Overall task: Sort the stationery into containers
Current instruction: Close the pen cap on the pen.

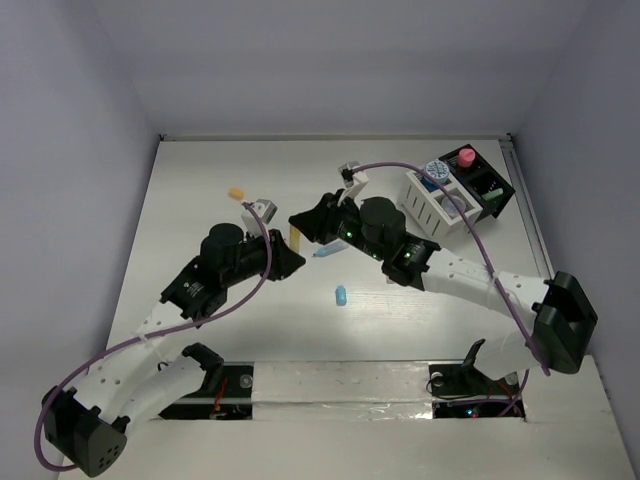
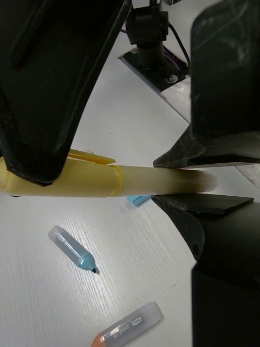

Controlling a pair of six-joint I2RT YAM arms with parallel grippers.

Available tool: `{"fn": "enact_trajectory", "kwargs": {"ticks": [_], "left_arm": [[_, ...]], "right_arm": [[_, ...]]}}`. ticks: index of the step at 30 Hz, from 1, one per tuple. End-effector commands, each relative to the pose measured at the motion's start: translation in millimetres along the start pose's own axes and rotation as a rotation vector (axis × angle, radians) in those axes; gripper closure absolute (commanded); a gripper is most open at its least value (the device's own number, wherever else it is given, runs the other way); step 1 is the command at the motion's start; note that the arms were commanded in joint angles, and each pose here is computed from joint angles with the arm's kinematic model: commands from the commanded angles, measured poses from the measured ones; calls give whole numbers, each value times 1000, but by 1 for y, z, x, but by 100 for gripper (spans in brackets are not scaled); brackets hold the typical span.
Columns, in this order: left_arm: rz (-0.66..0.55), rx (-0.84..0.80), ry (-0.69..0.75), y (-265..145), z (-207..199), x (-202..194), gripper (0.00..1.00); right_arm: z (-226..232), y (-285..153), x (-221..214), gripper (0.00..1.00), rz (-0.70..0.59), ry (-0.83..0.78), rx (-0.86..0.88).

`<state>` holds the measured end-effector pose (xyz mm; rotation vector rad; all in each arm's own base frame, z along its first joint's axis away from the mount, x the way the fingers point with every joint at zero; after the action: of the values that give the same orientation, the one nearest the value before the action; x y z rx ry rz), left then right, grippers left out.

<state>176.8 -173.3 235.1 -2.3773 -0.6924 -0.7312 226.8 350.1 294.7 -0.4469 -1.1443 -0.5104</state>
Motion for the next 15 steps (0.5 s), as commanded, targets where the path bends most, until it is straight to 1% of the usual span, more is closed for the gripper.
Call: {"fn": "enact_trajectory", "kwargs": {"ticks": [1,2,5,9,11,13,14,15], "left_arm": [[-472,-131,64,-20,-54,96,100],[-476,-118,56,-18,-50,95,100],[-476,-89,27,-13,-41,86,100],[-483,-54,-1,-10,-33,83,100],[-472,-64,-8,-8,-33,79,100],[-484,-77,-2,-10,-37,82,100],[-491,-81,10,-11,-39,84,100],[-499,-87,19,-13,-41,87,100]], "right_arm": [[16,-28,-73,100,366,0,103],[17,-31,-66,100,344,3,99],[18,-41,-30,100,224,36,82],[18,-51,1,100,133,29,43],[20,-53,9,100,122,7,47],[21,-54,5,100,149,8,59],[25,-55,-1,100,174,16,107],[24,-51,-13,100,216,23,115]]}}
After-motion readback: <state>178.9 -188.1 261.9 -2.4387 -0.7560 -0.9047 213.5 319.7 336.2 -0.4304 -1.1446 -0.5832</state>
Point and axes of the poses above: each gripper's point midway between its finger pads, its own y axis out along the fingers, its own z axis along the line the jaws close on, x = y × z, the point moved 6 cm from there along -y, back along the fingers, and after that the axes turned 14 degrees about -y, right-handed, at the moved point
